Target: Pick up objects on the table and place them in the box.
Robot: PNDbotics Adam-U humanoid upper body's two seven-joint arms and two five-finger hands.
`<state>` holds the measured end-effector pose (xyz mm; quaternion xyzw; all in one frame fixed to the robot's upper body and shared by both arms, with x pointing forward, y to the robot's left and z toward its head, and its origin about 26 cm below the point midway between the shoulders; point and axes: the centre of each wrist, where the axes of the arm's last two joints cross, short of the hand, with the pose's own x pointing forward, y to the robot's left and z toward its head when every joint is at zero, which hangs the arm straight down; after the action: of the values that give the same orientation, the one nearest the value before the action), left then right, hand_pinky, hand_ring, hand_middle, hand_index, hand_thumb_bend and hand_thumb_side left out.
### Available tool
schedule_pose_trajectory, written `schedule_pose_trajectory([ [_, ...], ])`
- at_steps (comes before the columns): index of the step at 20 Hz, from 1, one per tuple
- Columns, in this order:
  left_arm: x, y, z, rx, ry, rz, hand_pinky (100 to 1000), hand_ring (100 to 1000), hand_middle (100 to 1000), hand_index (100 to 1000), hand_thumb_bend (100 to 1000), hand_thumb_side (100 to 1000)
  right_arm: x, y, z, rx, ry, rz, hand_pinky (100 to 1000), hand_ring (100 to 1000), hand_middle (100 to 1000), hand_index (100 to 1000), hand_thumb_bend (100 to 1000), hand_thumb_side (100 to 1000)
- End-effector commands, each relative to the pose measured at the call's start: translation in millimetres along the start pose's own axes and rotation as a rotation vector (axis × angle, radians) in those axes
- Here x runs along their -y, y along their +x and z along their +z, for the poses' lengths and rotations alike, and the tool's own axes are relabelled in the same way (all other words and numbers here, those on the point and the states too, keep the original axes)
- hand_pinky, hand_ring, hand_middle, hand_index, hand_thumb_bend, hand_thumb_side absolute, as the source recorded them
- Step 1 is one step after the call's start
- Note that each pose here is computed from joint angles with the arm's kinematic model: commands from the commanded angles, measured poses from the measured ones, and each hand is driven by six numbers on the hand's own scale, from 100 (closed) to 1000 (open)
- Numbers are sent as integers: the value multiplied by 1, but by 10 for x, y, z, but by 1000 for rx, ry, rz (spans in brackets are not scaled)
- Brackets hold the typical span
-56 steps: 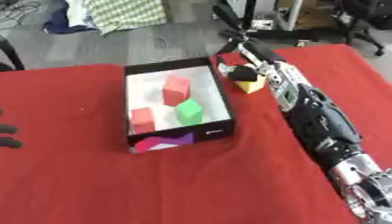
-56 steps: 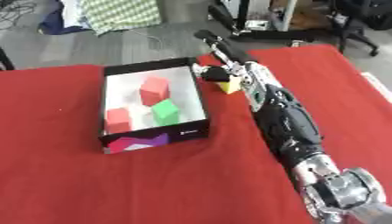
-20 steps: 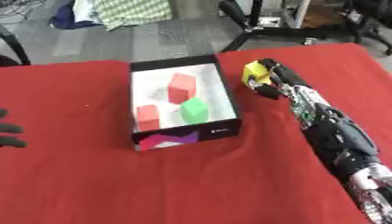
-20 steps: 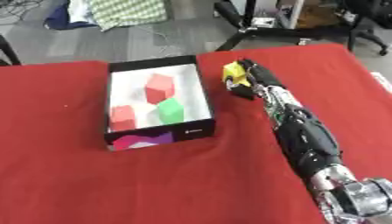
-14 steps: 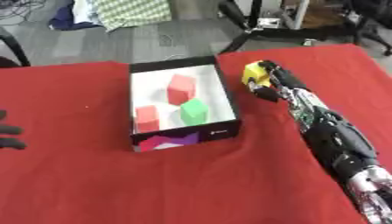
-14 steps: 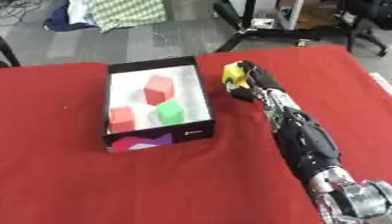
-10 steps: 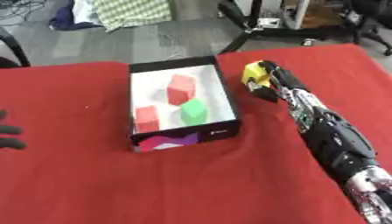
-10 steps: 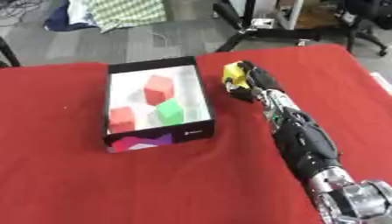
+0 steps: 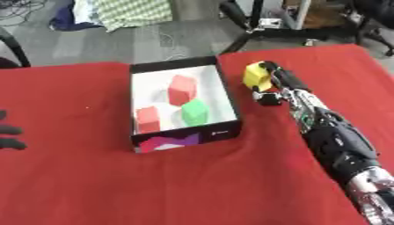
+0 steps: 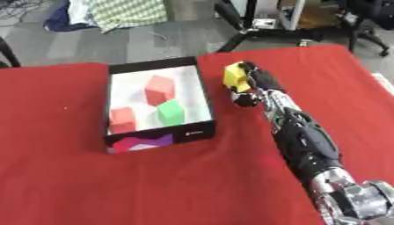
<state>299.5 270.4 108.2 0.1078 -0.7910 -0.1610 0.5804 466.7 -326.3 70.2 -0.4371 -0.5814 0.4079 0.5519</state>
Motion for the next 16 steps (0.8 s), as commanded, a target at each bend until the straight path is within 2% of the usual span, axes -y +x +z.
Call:
schedule_pose_trajectory([
  [1, -43, 67, -23, 28, 4, -11, 803, 537, 601, 882, 175, 907, 101, -38, -16, -7, -73, -1, 859, 671, 536, 891, 100, 186],
  [4, -43, 65, -21, 27, 4, -11, 803, 537, 601, 882, 175, 907, 117, -30, -20, 4, -123, -13, 819, 607, 445, 818, 100, 202],
  [8, -47, 59, -16, 24, 7, -12, 804, 537, 601, 882, 173, 908, 159, -7, -31, 28, -190, -40, 803, 576, 356, 750, 100, 224],
  [16, -59, 39, 2, 16, 10, -16, 804, 537, 601, 882, 173, 907, 422, 144, -94, 159, -272, -87, 808, 569, 320, 741, 100, 251],
])
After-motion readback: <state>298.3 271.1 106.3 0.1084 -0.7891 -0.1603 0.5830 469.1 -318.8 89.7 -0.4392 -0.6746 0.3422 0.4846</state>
